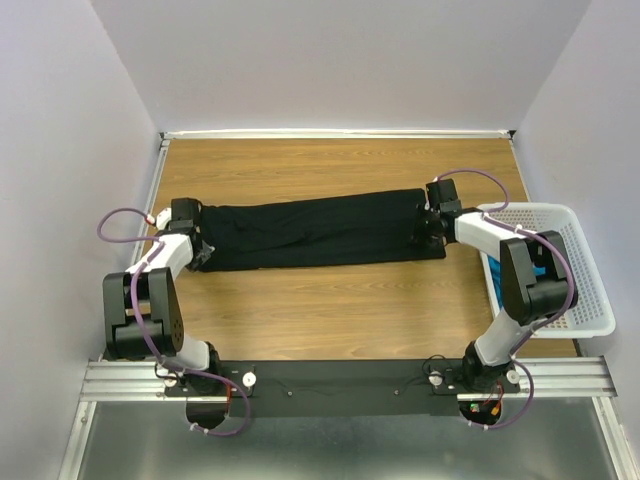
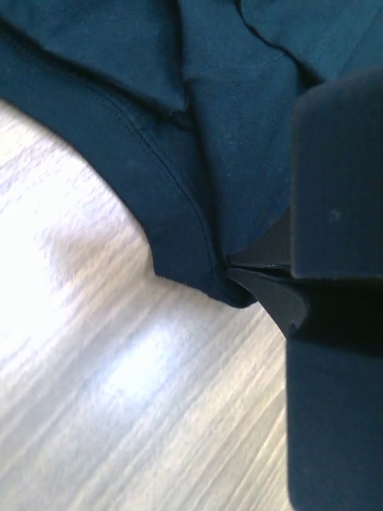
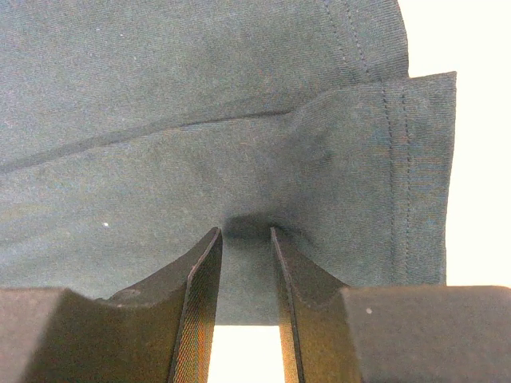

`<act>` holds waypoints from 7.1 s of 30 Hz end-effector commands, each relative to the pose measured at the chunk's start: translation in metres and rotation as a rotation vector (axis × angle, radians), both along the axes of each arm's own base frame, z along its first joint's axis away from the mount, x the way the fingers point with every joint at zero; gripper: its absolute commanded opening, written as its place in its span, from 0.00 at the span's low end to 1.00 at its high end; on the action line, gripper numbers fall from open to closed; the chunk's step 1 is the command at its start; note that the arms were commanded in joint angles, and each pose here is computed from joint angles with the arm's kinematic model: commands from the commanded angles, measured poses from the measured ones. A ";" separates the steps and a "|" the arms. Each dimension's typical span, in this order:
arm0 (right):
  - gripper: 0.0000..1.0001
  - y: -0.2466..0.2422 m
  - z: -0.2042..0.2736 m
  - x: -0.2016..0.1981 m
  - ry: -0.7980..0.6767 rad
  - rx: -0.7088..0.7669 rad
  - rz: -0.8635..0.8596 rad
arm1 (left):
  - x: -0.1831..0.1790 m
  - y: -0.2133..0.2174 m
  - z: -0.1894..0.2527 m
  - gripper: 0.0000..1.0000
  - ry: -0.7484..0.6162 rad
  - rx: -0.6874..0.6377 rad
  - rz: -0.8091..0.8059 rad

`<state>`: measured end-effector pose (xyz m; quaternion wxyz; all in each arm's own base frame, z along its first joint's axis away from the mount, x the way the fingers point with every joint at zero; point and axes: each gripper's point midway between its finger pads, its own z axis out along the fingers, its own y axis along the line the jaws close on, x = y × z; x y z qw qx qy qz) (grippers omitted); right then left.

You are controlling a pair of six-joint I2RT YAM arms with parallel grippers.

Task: Fold and stack the t-shirts
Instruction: Fold the tshirt

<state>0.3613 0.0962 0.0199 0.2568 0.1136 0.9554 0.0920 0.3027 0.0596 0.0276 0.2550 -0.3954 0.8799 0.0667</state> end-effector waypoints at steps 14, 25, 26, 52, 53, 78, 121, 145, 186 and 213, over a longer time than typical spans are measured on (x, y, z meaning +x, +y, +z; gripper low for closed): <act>0.41 -0.014 0.013 -0.013 0.059 -0.070 0.059 | -0.025 0.014 0.019 0.17 -0.071 0.001 0.171; 0.43 0.025 0.026 -0.007 0.022 -0.183 0.206 | -0.015 -0.018 0.068 0.40 -0.140 -0.032 0.108; 0.43 0.030 0.021 -0.009 0.034 -0.187 0.221 | -0.012 -0.025 0.069 0.40 -0.150 -0.045 0.108; 0.44 0.098 -0.027 -0.170 0.488 -0.099 0.616 | 0.144 -0.099 -0.022 0.41 0.039 0.019 -0.199; 0.44 0.115 -0.021 -0.175 0.489 -0.055 0.658 | 0.168 -0.102 -0.003 0.41 -0.006 0.022 -0.207; 0.65 0.136 0.037 -0.128 0.225 -0.328 0.838 | 0.226 -0.150 0.131 0.82 -0.314 0.036 -0.257; 0.67 0.246 0.018 -0.155 0.269 -0.019 0.858 | 0.289 -0.243 0.079 0.79 -0.333 0.042 -0.557; 0.75 0.111 0.040 -0.124 0.251 -0.041 0.574 | -0.014 -0.227 0.086 0.79 -0.067 -0.060 -0.404; 0.51 0.113 -0.017 -0.196 0.435 0.058 0.570 | -0.194 -0.254 -0.004 0.68 0.272 -0.274 -0.576; 0.30 0.108 -0.031 -0.193 0.461 -0.003 0.527 | -0.203 -0.242 -0.030 0.31 0.363 -0.198 -0.585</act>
